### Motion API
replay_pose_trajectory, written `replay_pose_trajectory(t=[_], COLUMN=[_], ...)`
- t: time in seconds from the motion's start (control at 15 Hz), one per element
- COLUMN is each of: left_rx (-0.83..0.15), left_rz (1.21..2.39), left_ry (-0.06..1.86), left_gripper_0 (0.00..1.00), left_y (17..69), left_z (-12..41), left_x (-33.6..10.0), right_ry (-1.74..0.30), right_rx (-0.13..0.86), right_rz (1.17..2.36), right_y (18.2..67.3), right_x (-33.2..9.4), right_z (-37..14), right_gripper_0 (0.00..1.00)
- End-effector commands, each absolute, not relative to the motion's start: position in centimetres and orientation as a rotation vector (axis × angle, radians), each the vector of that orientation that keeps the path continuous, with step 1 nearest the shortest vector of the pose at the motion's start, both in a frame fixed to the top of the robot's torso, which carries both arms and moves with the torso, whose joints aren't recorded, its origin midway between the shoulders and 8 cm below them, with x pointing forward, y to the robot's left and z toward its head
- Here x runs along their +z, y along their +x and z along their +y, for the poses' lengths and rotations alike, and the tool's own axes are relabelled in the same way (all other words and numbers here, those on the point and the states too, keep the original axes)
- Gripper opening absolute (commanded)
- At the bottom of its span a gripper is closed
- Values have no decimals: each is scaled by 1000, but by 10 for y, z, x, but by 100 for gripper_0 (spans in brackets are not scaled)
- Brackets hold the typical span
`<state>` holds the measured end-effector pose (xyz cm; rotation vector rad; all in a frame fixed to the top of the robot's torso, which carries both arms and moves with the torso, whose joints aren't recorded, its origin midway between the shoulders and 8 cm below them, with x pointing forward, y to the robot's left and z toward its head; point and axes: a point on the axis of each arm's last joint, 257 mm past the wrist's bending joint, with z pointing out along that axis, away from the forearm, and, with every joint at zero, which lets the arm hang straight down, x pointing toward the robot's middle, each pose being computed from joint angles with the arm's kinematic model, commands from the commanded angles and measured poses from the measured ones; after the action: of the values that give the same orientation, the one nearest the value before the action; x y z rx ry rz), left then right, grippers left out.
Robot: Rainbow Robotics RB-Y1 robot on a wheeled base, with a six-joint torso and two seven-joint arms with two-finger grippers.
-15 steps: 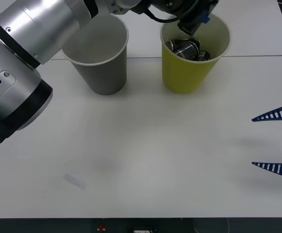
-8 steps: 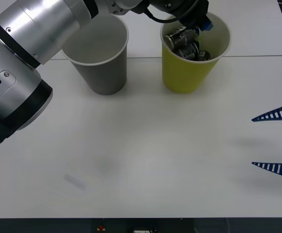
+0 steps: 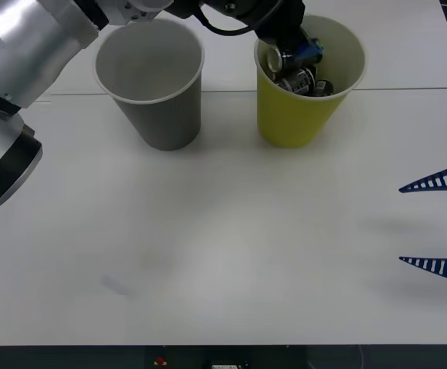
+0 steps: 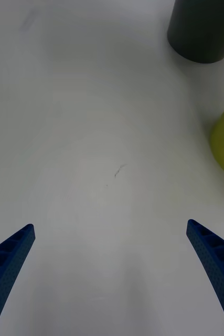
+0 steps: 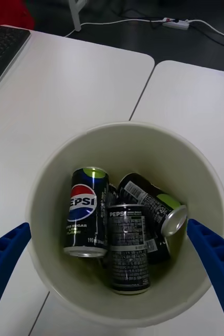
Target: Put the can into the green bin and the plastic bottle into the gray bin
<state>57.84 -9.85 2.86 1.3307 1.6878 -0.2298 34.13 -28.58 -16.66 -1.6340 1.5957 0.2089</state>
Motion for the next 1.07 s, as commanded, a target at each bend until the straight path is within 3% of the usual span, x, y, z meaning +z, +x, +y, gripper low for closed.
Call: replay_pose_trajectory(t=[0.07, 0.47, 0.73, 1.07], left_rx=[-349, -479, -461, -467], left_rz=[1662, 1510, 1430, 1427], left_ry=[1356, 1516, 1582, 1617], left_gripper_0=[100, 100, 100, 100], left_y=[555, 492, 456, 417], left_z=[-73, 18, 76, 131], left_x=[25, 18, -13, -61], right_ry=[-1634, -1634, -1634, -1634], right_rx=[209, 209, 209, 209], right_rz=[1596, 1596, 1596, 1596], right_y=[341, 341, 341, 341], right_x=[-167, -167, -167, -167], right_z=[-286, -286, -286, -286], right_gripper_0=[100, 100, 100, 100])
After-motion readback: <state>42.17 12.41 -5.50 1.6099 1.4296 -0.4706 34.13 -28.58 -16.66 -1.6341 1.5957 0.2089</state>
